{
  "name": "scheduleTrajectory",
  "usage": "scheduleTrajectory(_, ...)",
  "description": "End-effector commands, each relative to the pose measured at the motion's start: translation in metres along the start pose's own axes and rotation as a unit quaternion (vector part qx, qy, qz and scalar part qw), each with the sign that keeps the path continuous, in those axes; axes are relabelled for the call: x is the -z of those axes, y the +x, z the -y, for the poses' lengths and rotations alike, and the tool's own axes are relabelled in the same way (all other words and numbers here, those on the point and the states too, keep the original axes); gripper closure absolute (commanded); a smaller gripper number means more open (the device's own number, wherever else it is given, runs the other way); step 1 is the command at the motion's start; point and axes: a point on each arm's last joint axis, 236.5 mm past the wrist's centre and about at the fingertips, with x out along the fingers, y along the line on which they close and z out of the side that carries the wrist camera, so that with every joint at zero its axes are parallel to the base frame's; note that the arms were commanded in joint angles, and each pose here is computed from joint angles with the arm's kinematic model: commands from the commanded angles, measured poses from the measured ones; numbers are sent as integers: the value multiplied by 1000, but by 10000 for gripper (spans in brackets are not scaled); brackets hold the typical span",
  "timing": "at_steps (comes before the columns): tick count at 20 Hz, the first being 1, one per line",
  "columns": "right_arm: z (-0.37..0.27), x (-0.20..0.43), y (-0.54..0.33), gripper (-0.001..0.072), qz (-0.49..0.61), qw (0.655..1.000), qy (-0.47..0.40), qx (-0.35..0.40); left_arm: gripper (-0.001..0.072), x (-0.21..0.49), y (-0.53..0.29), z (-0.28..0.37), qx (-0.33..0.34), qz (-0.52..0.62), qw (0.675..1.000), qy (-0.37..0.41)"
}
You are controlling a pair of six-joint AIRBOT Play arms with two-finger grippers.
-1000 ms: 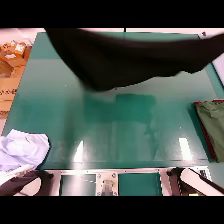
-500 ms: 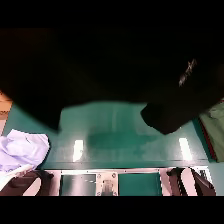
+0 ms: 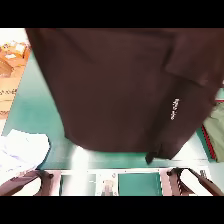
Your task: Fold the shirts.
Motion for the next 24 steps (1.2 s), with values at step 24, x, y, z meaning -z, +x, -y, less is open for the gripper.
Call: scheduleTrajectory(24, 218, 295, 96, 689, -403, 898, 154, 83, 679, 277, 223, -103, 42, -308, 937, -162)
